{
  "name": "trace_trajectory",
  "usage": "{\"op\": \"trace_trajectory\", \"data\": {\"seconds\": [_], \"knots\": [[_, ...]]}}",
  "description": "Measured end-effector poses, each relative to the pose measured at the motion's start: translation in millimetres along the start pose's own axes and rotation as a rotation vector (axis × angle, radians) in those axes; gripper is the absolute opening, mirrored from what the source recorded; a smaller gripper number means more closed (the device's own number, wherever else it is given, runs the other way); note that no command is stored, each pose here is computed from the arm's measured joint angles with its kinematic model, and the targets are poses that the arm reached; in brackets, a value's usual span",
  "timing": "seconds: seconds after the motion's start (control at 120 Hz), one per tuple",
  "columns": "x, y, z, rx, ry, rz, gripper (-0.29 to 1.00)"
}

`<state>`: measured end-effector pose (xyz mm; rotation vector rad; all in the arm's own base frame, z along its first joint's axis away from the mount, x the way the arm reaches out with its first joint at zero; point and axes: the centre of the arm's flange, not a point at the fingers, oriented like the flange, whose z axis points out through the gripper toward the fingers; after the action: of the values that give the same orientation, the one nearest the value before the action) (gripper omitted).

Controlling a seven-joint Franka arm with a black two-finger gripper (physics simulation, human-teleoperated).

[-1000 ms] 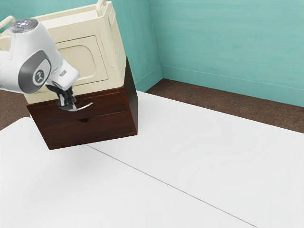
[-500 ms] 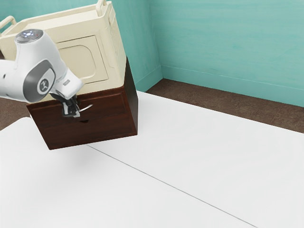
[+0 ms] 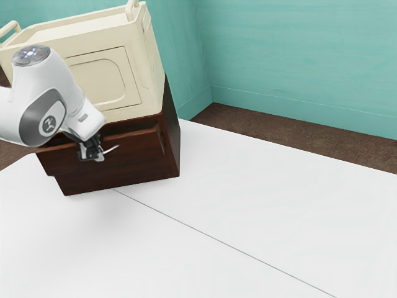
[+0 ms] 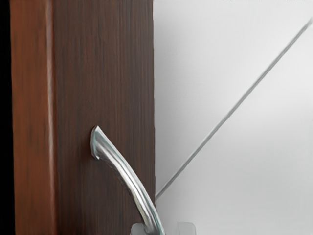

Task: Pull the drawer handle with one arm to open the drawer

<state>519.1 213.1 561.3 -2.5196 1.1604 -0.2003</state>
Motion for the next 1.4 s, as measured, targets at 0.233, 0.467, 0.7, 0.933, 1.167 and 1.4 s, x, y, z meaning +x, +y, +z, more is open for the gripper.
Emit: {"op": "trace_trajectory", "data": {"seconds": [0.233, 0.467, 0.7, 0.933, 1.167, 1.4], "knots": [[-4, 33, -12, -0.009, 0.034, -0.006, -0.08], [-6, 66, -19, -0.018, 0.062, -0.006, -0.07], [-3, 102, -31, -0.026, 0.096, 0.022, -0.15], [-7, 124, -39, -0.016, 0.114, 0.022, -0.1], [-8, 126, -39, -0.034, 0.109, 0.02, -0.02], [-13, 127, -39, -0.052, 0.104, 0.015, 0.03]]}}
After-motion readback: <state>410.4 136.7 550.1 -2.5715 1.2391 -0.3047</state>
